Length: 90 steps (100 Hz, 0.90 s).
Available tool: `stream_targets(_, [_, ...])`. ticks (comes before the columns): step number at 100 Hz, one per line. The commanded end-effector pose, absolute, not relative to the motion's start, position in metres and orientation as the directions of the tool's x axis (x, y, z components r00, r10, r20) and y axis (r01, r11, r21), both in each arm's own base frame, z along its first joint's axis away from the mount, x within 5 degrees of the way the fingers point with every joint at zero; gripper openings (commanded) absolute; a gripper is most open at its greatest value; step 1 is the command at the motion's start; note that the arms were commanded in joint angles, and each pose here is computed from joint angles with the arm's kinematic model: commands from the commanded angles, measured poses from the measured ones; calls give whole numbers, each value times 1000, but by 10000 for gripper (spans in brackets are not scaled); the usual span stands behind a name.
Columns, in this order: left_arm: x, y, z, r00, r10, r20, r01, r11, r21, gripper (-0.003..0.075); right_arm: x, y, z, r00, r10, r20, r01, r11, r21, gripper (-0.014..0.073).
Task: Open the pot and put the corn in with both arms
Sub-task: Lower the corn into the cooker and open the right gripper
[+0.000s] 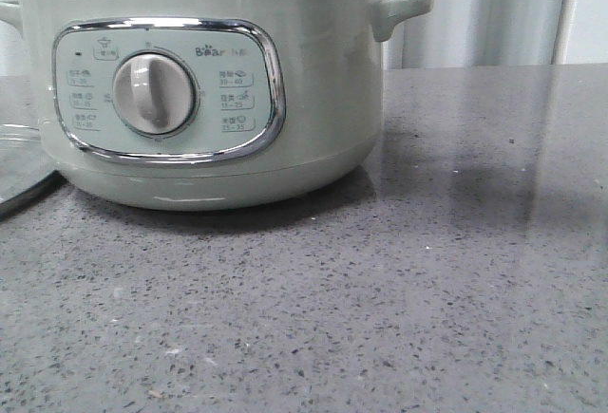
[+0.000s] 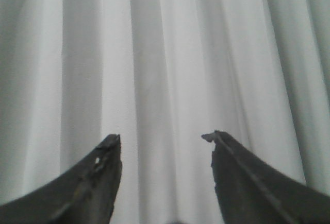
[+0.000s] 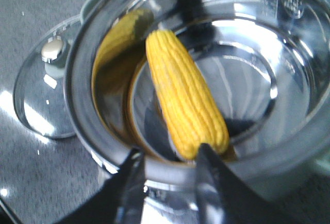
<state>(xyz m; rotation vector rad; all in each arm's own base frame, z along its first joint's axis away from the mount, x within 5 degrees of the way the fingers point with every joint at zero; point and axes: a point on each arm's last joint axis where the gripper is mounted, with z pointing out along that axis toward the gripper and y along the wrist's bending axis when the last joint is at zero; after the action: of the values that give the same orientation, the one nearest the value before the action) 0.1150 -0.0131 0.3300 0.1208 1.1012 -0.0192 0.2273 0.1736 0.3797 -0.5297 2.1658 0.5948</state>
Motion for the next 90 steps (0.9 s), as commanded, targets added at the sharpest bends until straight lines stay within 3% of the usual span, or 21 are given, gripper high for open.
stream_targets(1, [108,-13,349,550,-10,-835,97,994,52,244,214,163,406,-508,-182,-842,-580,795,178,-22])
stream_targets(6, [104,-13,350,560,-11,-828,97,994,52,179,210,157,407,-503,-226,-834,-582,802,133,-74])
stream_targets(26, [82,-12,358,631,-1,-776,92,993,73,-20,196,138,411,-472,-325,-819,-573,819,5,-74])
stream_targets(38, [66,-10,360,641,0,-768,87,994,73,-20,185,130,411,-460,-324,-827,-572,820,-2,-74])
stream_targets(70, [37,-5,336,432,-40,-901,109,994,8,-20,142,99,400,-385,-271,-882,-572,820,-2,-74])
stream_targets(90, [23,-2,321,338,-27,-941,97,995,7,-20,111,76,393,-209,-177,-962,-565,825,-29,-74])
